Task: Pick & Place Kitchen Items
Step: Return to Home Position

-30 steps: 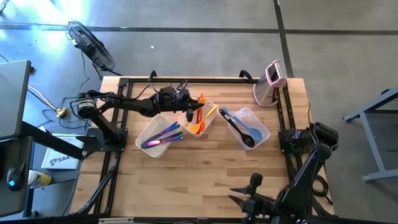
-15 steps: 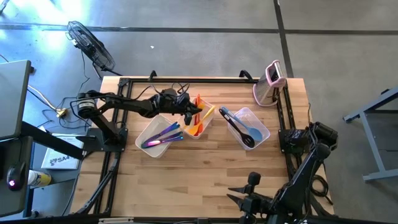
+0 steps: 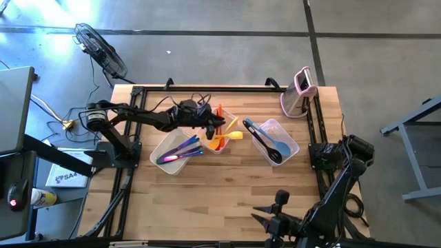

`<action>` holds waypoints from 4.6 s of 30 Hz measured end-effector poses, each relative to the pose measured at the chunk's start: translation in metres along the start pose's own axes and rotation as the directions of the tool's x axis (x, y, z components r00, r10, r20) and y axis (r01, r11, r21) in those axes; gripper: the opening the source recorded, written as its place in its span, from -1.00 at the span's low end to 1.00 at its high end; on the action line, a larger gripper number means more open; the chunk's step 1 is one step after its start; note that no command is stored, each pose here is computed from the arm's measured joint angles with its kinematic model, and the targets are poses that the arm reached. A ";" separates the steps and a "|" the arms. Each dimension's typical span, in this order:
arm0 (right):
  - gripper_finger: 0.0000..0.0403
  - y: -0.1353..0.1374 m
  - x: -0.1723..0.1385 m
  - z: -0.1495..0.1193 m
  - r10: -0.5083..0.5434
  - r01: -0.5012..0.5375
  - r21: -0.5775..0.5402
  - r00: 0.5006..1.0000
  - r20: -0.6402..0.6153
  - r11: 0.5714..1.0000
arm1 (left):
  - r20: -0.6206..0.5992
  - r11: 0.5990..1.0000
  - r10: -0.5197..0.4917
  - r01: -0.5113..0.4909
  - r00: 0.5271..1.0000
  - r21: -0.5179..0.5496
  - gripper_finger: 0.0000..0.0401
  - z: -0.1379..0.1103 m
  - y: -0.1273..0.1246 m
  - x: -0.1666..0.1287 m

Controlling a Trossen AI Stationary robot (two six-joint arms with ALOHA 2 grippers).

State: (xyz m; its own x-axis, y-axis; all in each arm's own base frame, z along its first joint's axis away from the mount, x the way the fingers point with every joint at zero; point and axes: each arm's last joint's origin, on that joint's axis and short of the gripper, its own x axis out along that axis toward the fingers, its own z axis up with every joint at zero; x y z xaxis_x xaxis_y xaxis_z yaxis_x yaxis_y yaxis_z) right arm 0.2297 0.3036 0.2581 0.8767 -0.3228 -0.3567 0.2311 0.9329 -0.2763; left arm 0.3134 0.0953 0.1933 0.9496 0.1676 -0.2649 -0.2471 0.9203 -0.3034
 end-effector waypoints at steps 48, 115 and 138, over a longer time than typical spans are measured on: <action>-0.98 -0.233 -0.032 -0.126 0.463 -0.607 0.323 0.779 0.423 0.726 | 0.092 0.936 -0.293 0.266 0.952 0.232 -1.00 -0.034 -0.116 -0.198; -0.98 -0.268 -0.011 -0.184 0.328 -0.390 0.303 0.915 0.235 0.870 | 0.155 0.803 -0.495 0.383 0.855 0.456 -1.00 -0.106 -0.057 -0.227; -0.98 -0.268 -0.010 -0.187 0.326 -0.378 0.357 0.924 0.199 0.854 | 0.079 0.692 -0.552 0.403 0.830 0.599 -1.00 -0.111 -0.057 -0.227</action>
State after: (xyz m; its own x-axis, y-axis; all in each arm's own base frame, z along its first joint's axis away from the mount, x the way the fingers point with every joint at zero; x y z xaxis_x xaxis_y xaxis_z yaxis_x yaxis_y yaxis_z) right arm 0.0802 0.0275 0.1689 0.9695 0.0371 -0.2422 0.0169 0.9760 0.2171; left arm 0.0909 -0.0348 0.1686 0.9398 -0.3412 0.0204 0.3276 0.9160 0.2315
